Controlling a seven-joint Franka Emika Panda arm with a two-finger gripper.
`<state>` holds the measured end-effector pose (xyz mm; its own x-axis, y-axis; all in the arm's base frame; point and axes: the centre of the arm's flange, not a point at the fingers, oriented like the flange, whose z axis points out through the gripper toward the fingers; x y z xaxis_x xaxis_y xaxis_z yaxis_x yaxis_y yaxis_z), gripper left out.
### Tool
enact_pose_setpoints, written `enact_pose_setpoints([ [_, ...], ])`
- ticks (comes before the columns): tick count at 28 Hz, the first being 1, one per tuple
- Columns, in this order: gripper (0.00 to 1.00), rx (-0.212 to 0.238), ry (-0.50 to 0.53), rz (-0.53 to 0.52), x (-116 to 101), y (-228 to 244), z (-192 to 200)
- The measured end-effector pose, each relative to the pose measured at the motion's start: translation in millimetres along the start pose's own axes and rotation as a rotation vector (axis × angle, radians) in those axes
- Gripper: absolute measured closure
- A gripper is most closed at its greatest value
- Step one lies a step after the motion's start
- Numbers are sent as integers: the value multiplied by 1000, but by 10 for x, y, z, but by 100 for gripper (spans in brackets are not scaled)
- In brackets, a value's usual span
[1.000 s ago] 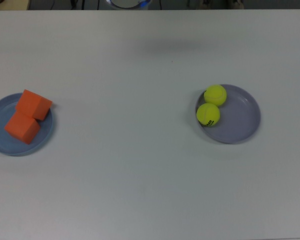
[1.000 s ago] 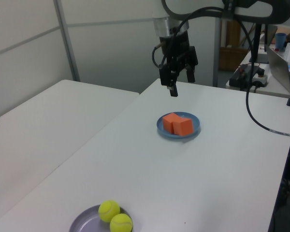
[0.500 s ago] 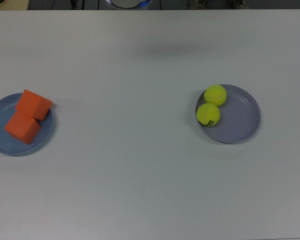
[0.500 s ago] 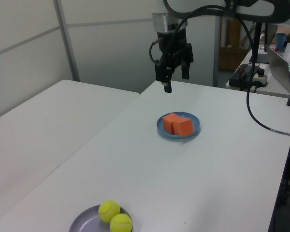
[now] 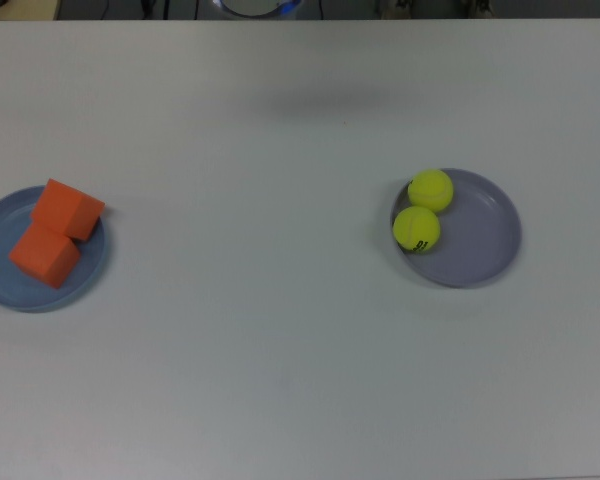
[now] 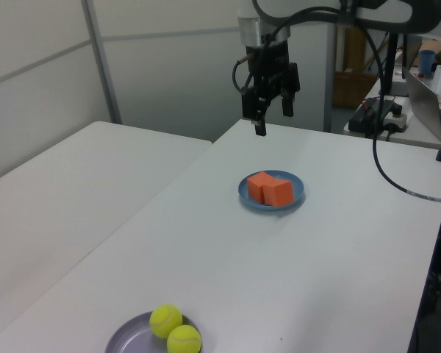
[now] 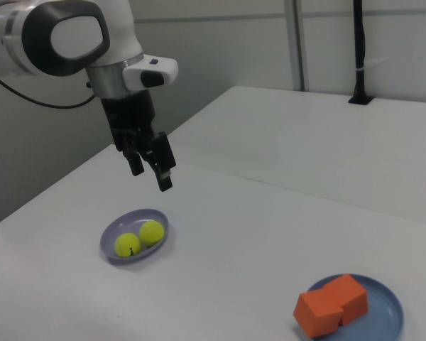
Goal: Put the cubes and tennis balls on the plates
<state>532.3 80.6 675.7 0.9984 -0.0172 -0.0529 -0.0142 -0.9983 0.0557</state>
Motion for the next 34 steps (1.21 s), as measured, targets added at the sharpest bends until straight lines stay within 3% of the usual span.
enact_pose_setpoints([
  [34,0,0,-11,-44,39,13,55],
])
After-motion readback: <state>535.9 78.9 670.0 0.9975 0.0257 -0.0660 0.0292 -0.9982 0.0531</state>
